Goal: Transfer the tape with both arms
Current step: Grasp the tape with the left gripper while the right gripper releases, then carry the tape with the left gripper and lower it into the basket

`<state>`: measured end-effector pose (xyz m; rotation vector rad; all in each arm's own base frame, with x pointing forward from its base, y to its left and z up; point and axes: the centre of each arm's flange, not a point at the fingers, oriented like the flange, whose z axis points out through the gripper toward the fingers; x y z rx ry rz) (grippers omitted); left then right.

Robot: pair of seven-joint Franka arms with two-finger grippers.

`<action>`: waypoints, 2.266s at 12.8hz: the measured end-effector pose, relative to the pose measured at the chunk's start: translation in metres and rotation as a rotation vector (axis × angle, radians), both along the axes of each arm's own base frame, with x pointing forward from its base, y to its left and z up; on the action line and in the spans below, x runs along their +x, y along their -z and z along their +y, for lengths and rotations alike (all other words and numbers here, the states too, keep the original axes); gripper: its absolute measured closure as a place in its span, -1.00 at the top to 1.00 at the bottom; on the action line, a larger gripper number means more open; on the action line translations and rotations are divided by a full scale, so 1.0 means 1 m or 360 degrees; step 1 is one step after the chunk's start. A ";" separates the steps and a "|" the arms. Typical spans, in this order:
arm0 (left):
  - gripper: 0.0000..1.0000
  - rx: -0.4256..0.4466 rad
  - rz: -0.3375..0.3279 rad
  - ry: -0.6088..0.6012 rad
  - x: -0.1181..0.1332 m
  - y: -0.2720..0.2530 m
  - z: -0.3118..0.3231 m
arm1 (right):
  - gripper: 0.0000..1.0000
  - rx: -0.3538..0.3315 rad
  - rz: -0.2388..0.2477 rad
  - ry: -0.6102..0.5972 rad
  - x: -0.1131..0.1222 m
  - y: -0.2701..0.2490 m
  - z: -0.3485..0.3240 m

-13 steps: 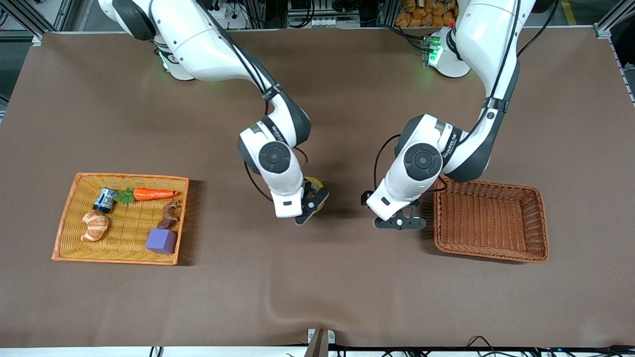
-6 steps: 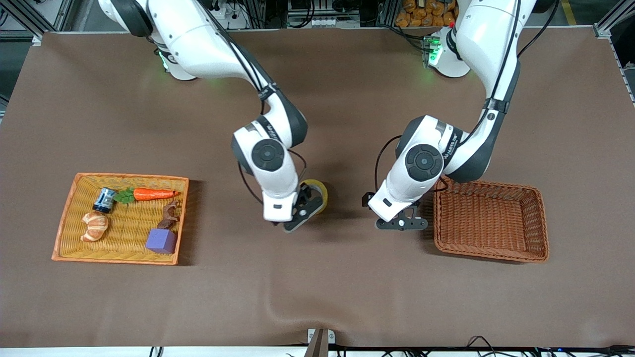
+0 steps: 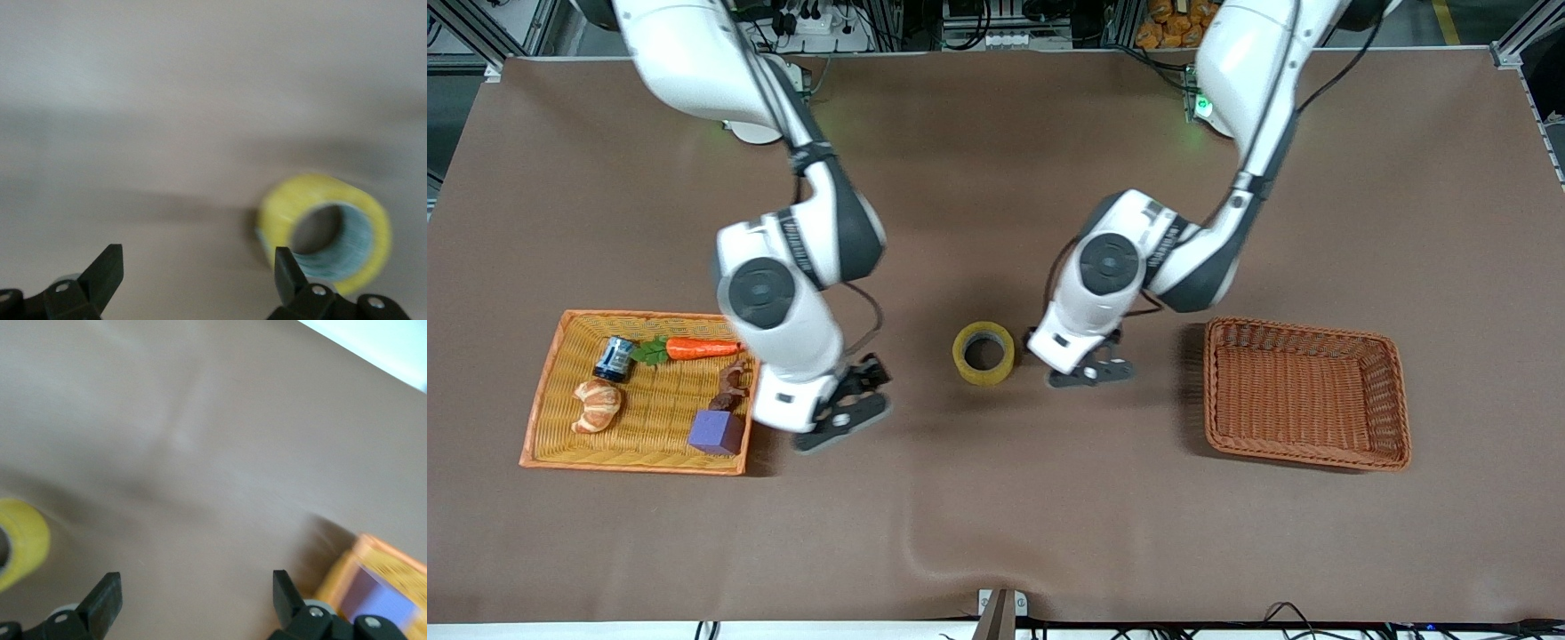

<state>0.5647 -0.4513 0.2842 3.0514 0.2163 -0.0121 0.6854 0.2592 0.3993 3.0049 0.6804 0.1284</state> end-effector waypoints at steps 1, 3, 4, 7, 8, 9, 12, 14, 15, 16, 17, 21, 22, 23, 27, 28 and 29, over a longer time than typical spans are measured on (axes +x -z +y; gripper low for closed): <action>1.00 -0.0032 -0.0027 -0.0024 -0.010 0.008 -0.023 | 1.00 0.0003 0.0024 0.0069 0.003 -0.019 -0.031; 1.00 -0.0089 -0.0070 -0.0057 -0.023 0.030 -0.050 | 1.00 0.0035 0.0030 0.0214 0.000 -0.062 -0.099; 1.00 -0.0097 -0.0075 -0.0058 -0.025 0.042 -0.053 | 1.00 0.0057 0.0027 0.0278 -0.007 -0.082 -0.130; 1.00 -0.0075 -0.0061 -0.0076 -0.019 0.063 -0.046 | 1.00 0.0133 0.0028 0.0448 -0.049 -0.126 -0.196; 0.89 -0.0068 -0.0054 -0.0071 -0.019 0.068 -0.046 | 1.00 0.0159 0.0042 0.0534 -0.067 -0.136 -0.214; 0.87 -0.0062 -0.0048 -0.0067 -0.020 0.072 -0.046 | 1.00 0.0177 0.0080 0.0619 -0.084 -0.144 -0.228; 0.19 -0.0074 -0.0056 -0.0062 -0.021 0.087 -0.048 | 1.00 0.0209 0.0142 0.0782 -0.114 -0.168 -0.244; -0.29 -0.0070 -0.0051 -0.0051 -0.025 0.093 -0.052 | 1.00 0.0207 0.0174 0.0862 -0.122 -0.177 -0.239; -0.47 -0.0067 -0.0049 -0.0047 -0.027 0.095 -0.053 | 1.00 0.0204 0.0188 0.0897 -0.125 -0.183 -0.239; -0.55 -0.0071 -0.0053 -0.0047 -0.026 0.094 -0.053 | 1.00 0.0203 0.0196 0.0923 -0.127 -0.190 -0.242; -0.55 -0.0080 -0.0065 -0.0051 -0.024 0.091 -0.053 | 1.00 0.0203 0.0201 0.0942 -0.128 -0.197 -0.249; -0.55 -0.0122 -0.0164 -0.0186 0.036 0.013 -0.003 | 1.00 0.0073 0.0153 0.0947 -0.130 -0.210 -0.268; -0.55 -0.0116 -0.0186 -0.0191 0.056 -0.024 0.028 | 1.00 0.0050 0.0149 0.0906 -0.130 -0.210 -0.270; -0.55 -0.0101 -0.0207 -0.0162 0.075 -0.062 0.066 | 1.00 0.0044 0.0147 0.0874 -0.130 -0.210 -0.274; -0.55 0.0037 -0.0086 0.0080 0.110 -0.119 0.213 | 1.00 0.0050 0.0110 0.0763 -0.125 -0.210 -0.299; -0.55 0.0057 -0.0042 0.0144 0.117 -0.108 0.247 | 1.00 0.0049 0.0109 0.0738 -0.125 -0.210 -0.298; -0.55 0.0069 0.0005 0.0192 0.123 -0.092 0.285 | 1.00 0.0052 0.0108 0.0727 -0.125 -0.211 -0.297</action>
